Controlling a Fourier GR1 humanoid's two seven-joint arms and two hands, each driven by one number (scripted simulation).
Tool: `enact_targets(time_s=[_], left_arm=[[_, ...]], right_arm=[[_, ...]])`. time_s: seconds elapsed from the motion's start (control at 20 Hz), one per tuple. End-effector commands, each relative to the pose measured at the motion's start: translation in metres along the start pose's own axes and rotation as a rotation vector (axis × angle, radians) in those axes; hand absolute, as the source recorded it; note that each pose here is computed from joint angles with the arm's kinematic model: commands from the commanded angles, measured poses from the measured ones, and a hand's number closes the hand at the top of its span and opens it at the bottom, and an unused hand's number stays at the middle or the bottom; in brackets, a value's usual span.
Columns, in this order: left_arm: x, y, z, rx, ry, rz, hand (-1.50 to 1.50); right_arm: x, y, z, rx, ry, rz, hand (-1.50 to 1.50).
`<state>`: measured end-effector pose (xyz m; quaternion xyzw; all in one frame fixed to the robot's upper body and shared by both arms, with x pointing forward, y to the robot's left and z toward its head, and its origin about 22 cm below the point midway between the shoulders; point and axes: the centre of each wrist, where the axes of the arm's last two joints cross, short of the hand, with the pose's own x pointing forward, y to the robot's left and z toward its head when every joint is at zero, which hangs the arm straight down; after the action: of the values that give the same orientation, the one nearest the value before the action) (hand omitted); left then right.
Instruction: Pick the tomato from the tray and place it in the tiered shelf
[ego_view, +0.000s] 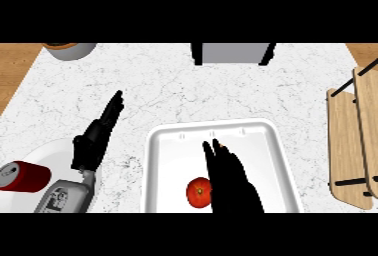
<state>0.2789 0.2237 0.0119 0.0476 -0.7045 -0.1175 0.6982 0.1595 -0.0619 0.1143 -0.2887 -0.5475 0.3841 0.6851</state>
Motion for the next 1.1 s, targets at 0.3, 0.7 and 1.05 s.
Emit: enact_targets(time_s=[0.3,0.7,1.05], left_arm=[[0.005,0.004,0.000,0.005,0.000,0.004,0.00],[-0.010,-0.005,-0.015,0.016,-0.007,-0.002,0.00],[-0.004,0.007,-0.016,0.013,-0.002,-0.012,0.00]], right_arm=[[0.000,0.028,-0.014,0.028,0.180,0.029,-1.50],[0.008,0.049,-0.009,0.052,0.198,0.063,-1.50],[-0.009,0.059,-0.011,0.052,0.209,0.085,-1.50]])
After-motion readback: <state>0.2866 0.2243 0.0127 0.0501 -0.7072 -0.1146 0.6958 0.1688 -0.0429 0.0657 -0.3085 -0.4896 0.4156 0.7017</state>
